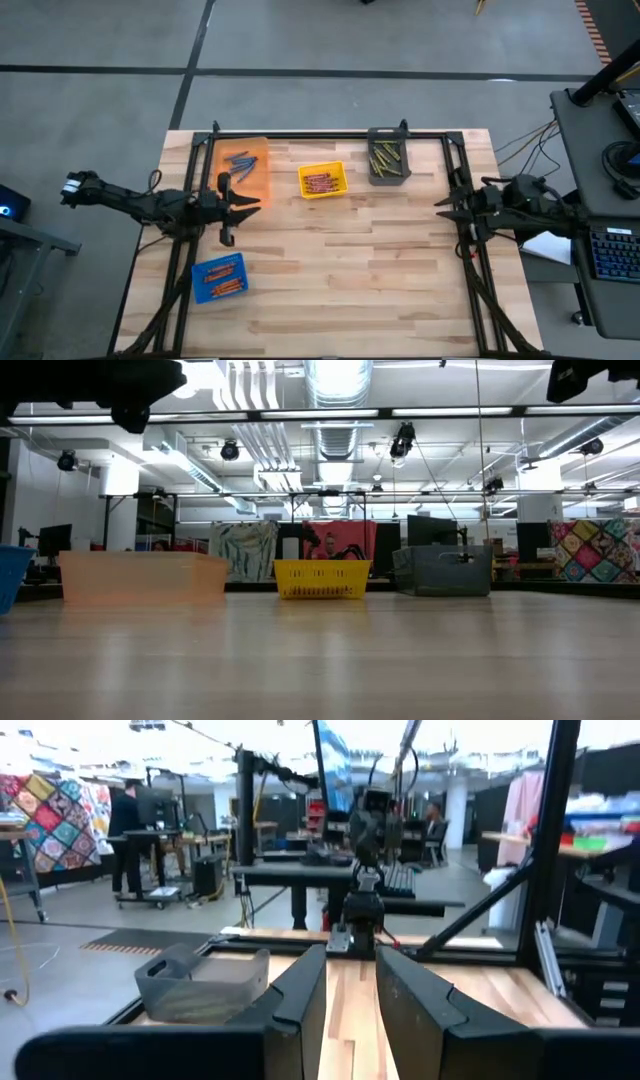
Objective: Sort crayons
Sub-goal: Return to Home Position
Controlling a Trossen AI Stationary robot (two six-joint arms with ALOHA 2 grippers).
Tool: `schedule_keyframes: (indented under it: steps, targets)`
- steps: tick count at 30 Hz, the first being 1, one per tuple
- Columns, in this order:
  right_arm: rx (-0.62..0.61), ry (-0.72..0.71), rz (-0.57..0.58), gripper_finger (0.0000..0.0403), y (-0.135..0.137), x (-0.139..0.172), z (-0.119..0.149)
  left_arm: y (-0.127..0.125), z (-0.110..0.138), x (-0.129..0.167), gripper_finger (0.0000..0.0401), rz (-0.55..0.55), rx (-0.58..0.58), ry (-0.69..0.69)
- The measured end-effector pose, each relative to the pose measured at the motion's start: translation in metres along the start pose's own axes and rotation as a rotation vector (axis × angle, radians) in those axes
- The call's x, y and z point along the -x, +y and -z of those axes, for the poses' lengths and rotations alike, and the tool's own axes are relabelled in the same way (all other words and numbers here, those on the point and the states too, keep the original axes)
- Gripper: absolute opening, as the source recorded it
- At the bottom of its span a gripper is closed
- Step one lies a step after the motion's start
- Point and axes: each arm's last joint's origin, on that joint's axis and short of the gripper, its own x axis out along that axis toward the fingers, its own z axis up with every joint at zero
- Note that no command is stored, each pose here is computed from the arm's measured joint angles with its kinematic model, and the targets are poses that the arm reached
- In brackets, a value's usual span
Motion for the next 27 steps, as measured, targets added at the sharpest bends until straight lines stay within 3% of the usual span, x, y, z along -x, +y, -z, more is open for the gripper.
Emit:
schedule_keyframes:
  steps: [18,27]
  targets:
    - [0.032,-0.007,-0.033,0.0074,0.001,-0.013,0.05,0.02,0.011,0.052,0.0074,-0.005,0.063,-0.107]
    - [0.075,-0.065,-0.082,0.0061,0.003,-0.017,0.065,0.016,0.053,0.046,0.0074,0.023,0.091,-0.073]
